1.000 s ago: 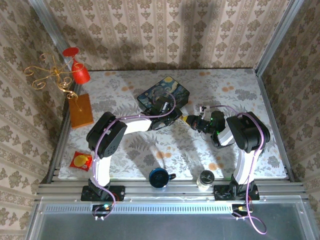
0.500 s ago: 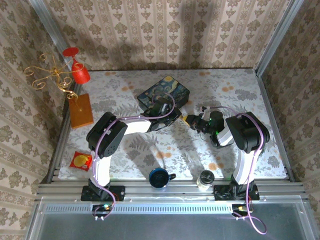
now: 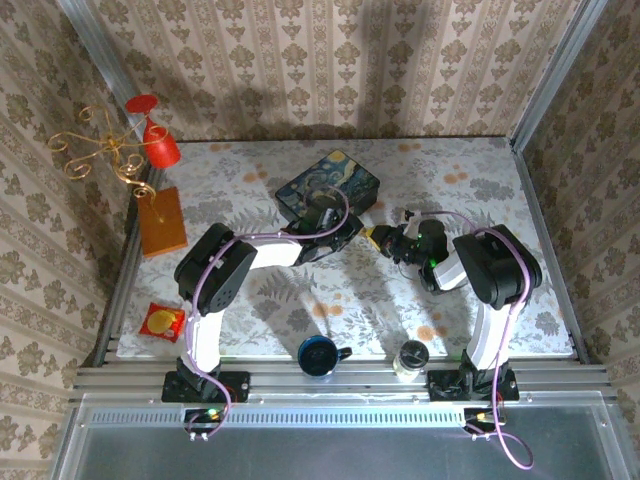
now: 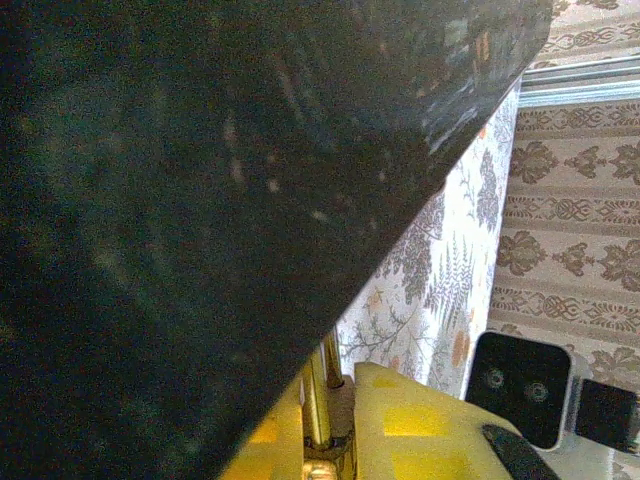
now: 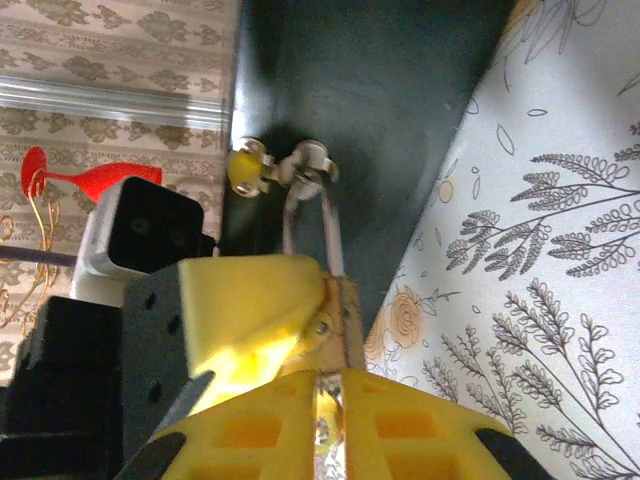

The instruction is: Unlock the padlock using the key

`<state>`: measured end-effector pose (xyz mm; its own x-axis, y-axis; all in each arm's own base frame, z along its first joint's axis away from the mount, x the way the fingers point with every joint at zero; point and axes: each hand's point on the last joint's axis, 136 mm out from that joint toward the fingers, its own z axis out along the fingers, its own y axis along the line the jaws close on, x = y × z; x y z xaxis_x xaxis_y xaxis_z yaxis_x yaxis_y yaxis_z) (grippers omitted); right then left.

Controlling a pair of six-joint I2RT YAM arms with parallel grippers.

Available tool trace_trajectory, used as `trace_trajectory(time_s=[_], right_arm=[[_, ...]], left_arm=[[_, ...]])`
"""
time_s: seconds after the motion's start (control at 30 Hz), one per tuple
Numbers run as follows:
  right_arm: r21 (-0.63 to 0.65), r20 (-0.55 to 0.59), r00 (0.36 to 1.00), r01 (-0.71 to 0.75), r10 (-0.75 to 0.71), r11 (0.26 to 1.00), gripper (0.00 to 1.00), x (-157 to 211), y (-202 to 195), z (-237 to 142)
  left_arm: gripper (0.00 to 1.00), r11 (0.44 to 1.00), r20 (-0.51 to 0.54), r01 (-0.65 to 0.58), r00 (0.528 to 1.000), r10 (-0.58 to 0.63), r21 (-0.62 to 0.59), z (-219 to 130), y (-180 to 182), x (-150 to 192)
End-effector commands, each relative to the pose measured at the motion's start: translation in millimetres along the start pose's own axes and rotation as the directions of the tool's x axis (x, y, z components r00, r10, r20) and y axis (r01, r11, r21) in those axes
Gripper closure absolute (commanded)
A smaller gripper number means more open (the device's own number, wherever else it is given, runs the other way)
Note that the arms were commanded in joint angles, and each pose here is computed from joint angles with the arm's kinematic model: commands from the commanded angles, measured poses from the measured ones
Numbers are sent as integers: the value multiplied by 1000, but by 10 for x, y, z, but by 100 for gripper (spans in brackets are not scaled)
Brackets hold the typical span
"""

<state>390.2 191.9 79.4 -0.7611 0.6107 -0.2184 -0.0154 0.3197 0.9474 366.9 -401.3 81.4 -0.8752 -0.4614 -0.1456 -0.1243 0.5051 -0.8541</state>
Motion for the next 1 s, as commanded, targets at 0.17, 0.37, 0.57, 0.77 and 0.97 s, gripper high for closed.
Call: trace_trajectory(time_s=[0.17,0.37,0.57,0.77,0.97], right_arm=[[109,53,984,165,-172,980,69,-126,196,-185],[258,14,937,334,-349,907,70,-79,198,-445],[442,-223,685,705,-693,554,74,138,315,-584],[454,-335,542,809,-771,372,73,172,353,-544],[424,-422,417,876,-805,231,72,248,245,-379]], left_arm=[[99,999,-24,-11,1000,12,36,-32,-75,110],[100,999,-21,-1,1000,2,32,-24,-64,94],[100,1000,-27,5,1000,-4,29,-48,-76,112],[100,999,-35,-1,999,2,34,-65,-148,120],[100,1000,-47,-3,999,4,25,-69,-145,136]])
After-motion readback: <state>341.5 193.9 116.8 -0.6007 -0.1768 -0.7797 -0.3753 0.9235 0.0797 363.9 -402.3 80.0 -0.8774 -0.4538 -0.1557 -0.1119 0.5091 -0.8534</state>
